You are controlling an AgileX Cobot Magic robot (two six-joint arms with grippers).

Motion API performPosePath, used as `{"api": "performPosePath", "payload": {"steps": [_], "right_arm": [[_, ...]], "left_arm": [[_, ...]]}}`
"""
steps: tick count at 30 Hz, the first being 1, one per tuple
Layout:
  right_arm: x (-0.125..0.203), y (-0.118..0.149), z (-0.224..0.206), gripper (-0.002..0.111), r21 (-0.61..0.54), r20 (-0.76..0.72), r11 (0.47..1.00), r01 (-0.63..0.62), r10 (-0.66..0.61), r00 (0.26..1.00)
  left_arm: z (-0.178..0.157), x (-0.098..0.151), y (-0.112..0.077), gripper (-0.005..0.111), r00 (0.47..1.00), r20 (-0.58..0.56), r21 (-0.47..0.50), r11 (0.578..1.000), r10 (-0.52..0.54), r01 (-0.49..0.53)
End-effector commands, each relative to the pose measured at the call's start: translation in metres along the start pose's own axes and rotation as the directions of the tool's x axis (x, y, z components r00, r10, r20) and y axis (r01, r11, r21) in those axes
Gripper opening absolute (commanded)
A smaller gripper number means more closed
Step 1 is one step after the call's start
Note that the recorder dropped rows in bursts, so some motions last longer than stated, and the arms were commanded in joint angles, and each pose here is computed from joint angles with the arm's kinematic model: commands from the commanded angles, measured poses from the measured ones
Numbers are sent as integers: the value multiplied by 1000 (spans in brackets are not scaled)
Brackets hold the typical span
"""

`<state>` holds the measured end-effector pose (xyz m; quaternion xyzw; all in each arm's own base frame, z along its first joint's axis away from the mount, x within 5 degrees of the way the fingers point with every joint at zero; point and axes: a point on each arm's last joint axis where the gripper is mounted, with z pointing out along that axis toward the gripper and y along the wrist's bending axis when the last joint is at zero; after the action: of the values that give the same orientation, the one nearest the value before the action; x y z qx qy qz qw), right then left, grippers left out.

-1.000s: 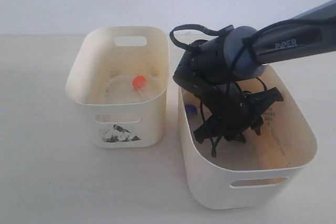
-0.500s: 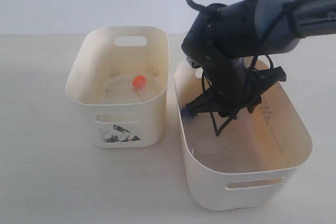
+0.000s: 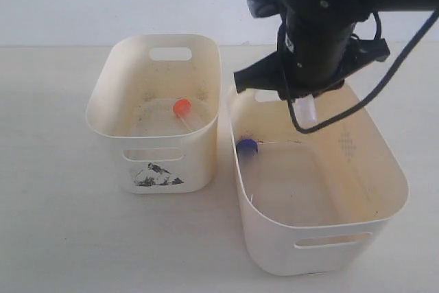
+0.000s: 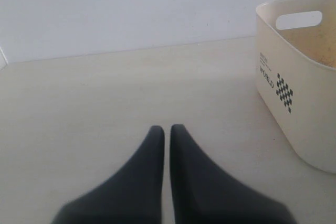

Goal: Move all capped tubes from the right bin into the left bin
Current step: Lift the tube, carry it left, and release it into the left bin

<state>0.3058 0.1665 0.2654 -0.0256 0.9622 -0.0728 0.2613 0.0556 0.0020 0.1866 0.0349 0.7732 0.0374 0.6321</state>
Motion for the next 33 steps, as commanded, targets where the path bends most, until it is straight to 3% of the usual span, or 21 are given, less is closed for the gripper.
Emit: {"api": "performPosePath", "payload": {"steps": [1, 3, 6, 8, 11, 16, 18, 20, 21, 23, 24, 26, 28, 33], "right_arm": [[-16, 4, -35, 0, -248, 187, 967, -61, 110, 976], [-25, 13, -47, 0, -405, 253, 910, -86, 202, 946], [-40, 28, -58, 0, -612, 314, 784, -103, 360, 878], [-53, 40, -59, 0, -725, 378, 687, -52, 459, 804], [-57, 57, -43, 0, -773, 405, 634, -1, 495, 769], [-46, 78, 10, 0, -728, 339, 683, -53, 426, 839], [-41, 80, 19, 7, -701, 303, 709, -81, 398, 866], [-39, 80, 21, 28, -696, 290, 712, -93, 397, 871], [-38, 80, 22, 47, -691, 281, 716, -99, 393, 876], [-37, 81, 23, 71, -683, 270, 722, -106, 385, 882], [-37, 79, 20, 75, -683, 270, 722, -108, 387, 882], [-37, 75, 14, 75, -672, 257, 731, -122, 384, 887], [-38, 66, 2, 68, -658, 253, 741, -133, 385, 888], [-38, 23, -35, 27, -554, 247, 819, -153, 337, 909]], "left_arm": [[0, -3, 0, 4, 1000, 20, 1, 1000, -18, 18], [0, -3, 0, 4, 1000, 20, 1, 1000, -18, 18], [0, -3, 0, 4, 1000, 20, 1, 1000, -18, 18], [0, -3, 0, 4, 1000, 20, 1, 1000, -18, 18], [0, -3, 0, 4, 1000, 20, 1, 1000, -18, 18], [0, -3, 0, 4, 1000, 20, 1, 1000, -18, 18], [0, -3, 0, 4, 1000, 20, 1, 1000, -18, 18], [0, -3, 0, 4, 1000, 20, 1, 1000, -18, 18], [0, -3, 0, 4, 1000, 20, 1, 1000, -18, 18], [0, -3, 0, 4, 1000, 20, 1, 1000, -18, 18], [0, -3, 0, 4, 1000, 20, 1, 1000, -18, 18], [0, -3, 0, 4, 1000, 20, 1, 1000, -18, 18], [0, -3, 0, 4, 1000, 20, 1, 1000, -18, 18], [0, -3, 0, 4, 1000, 20, 1, 1000, -18, 18]]}}
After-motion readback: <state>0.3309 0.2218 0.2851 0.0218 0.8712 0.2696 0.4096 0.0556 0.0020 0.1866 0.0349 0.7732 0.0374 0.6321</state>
